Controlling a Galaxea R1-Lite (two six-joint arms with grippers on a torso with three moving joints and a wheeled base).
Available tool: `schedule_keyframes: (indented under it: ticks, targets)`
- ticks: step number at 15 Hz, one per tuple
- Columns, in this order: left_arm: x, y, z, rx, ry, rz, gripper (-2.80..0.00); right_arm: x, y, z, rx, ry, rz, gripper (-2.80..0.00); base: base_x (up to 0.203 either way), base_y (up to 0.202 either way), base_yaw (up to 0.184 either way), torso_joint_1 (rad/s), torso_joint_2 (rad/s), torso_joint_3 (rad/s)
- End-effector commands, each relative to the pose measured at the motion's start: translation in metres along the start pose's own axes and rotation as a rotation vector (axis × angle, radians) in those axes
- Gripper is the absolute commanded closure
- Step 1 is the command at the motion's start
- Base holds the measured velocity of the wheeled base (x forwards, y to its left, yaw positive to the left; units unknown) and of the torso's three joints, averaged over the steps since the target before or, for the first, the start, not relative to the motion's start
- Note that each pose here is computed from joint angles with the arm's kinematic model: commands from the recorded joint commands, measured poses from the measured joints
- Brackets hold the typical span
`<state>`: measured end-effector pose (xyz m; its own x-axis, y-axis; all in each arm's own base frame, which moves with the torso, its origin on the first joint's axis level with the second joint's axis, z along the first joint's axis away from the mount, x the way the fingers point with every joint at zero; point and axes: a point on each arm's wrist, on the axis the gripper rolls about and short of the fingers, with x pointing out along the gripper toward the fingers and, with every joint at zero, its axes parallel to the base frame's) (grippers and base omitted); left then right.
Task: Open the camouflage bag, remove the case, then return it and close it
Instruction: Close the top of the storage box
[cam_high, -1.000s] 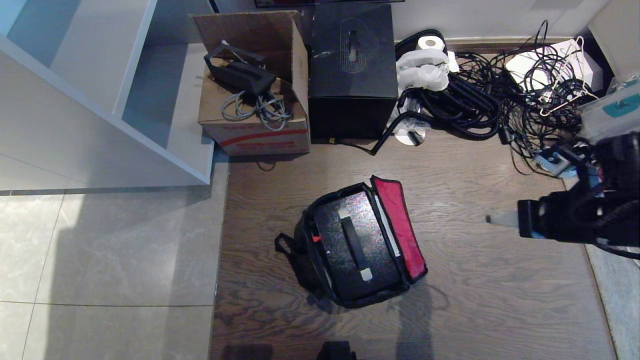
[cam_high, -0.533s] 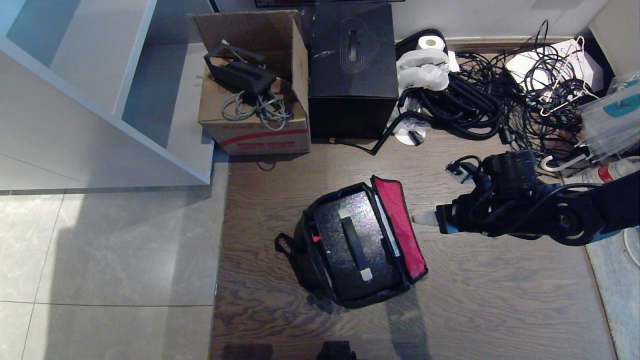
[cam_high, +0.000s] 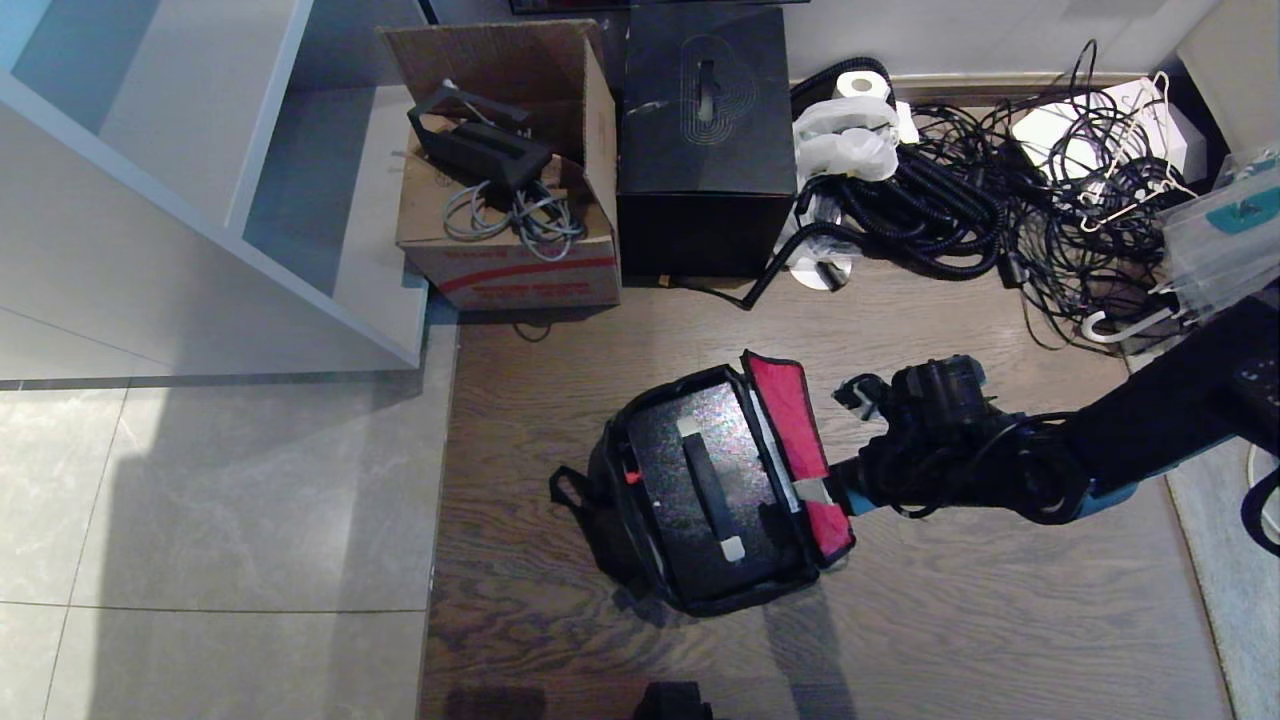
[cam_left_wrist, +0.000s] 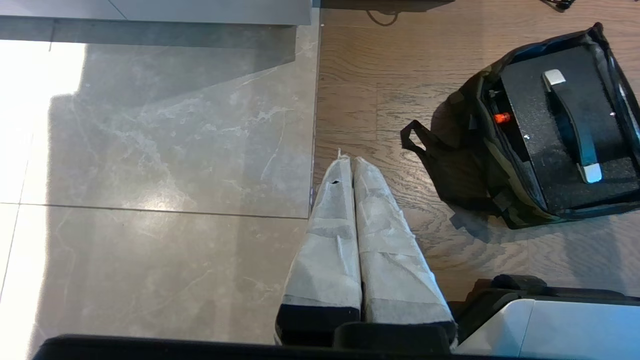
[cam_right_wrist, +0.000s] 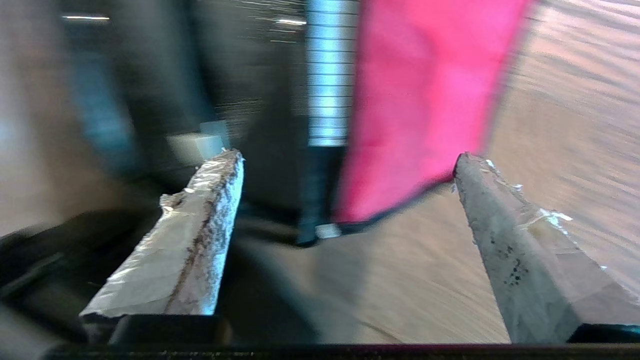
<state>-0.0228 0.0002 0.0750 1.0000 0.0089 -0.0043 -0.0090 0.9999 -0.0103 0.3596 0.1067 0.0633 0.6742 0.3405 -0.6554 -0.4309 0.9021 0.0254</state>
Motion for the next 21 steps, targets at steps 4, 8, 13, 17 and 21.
schedule_keyframes:
  ticks: [4, 8, 13, 17, 21]
  targets:
    - [0.0, 0.0, 0.0, 0.0, 0.0, 0.0, 0.0, 0.032, 0.022, -0.012, -0.047, 0.035, -0.138, -2.8, 0.0, 0.0, 0.0, 0.0, 0.0, 0.0]
    - [0.0, 0.0, 0.0, 0.0, 0.0, 0.0, 0.0, 0.047, 0.024, -0.017, -0.034, 0.027, -0.136, -2.8, 0.0, 0.0, 0.0, 0.0, 0.0, 0.0]
    - [0.0, 0.0, 0.0, 0.0, 0.0, 0.0, 0.0, 0.061, 0.02, -0.016, -0.035, 0.029, -0.23, -2.8, 0.0, 0.0, 0.0, 0.0, 0.0, 0.0]
    - [0.0, 0.0, 0.0, 0.0, 0.0, 0.0, 0.0, 0.072, 0.018, -0.027, -0.031, 0.068, -0.239, -2.23, 0.0, 0.0, 0.0, 0.0, 0.0, 0.0]
    - [0.0, 0.0, 0.0, 0.0, 0.0, 0.0, 0.0, 0.079, 0.016, -0.021, -0.035, 0.028, -0.253, 0.0, 0.0, 0.0, 0.0, 0.0, 0.0, 0.0]
